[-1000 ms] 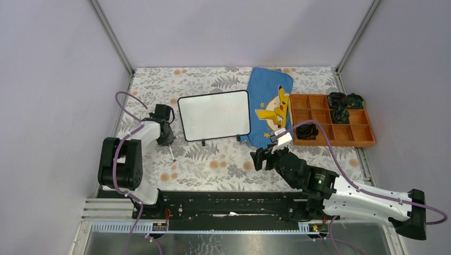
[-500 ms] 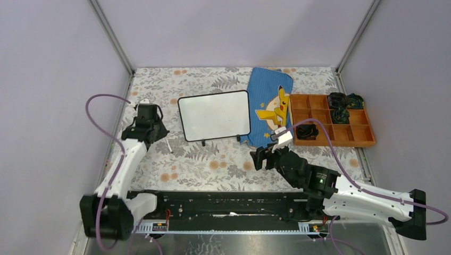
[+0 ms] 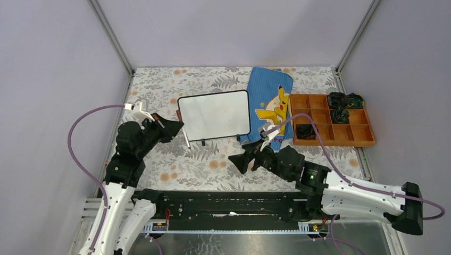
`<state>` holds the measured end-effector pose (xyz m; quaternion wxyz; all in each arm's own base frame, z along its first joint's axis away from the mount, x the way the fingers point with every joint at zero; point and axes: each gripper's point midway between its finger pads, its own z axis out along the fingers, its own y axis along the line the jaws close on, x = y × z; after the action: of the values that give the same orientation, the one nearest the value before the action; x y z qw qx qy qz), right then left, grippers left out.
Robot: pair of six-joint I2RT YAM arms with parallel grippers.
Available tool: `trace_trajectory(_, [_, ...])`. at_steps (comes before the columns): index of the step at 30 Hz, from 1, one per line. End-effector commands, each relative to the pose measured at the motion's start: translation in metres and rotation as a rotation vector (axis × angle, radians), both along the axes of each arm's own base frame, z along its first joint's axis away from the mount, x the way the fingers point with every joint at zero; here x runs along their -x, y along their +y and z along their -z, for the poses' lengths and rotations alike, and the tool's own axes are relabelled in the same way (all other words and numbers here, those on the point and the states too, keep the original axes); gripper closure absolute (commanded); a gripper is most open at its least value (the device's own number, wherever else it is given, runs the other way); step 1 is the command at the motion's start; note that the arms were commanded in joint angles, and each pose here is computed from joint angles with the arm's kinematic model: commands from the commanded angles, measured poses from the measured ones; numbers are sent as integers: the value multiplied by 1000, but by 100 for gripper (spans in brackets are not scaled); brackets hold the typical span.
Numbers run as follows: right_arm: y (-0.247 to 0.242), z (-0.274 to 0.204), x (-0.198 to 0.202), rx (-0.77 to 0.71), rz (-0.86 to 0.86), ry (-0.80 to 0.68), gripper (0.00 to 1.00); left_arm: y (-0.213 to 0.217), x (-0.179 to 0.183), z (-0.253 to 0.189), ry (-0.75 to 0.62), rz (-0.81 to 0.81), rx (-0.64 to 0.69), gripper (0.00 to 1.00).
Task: Write a sentence on the whiteboard
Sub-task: Open the whiteboard marker.
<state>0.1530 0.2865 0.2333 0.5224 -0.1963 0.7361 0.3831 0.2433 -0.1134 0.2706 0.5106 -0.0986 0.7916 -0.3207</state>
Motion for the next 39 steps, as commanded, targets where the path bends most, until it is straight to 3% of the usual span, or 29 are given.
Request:
trace_trajectory(1, [43,-56,13,-216,-145,-25,15,-42,17,-42,-187,239,179,100])
trace_trajectory(11, [93,-84,-3,-405,-144,36,12,-60,38,-55,-293,343,344,100])
trace_trajectory(21, [127,-87,-12,-395,-143,120,18,-63,52,-65,-322,378,357,100])
trace_trajectory(28, [136,-87,-15,-391,-142,142,29,-65,58,-73,-336,399,366,100])
trace_trajectory(39, [146,-94,-16,-411,-164,141,55,-69,72,-83,-362,451,395,100])
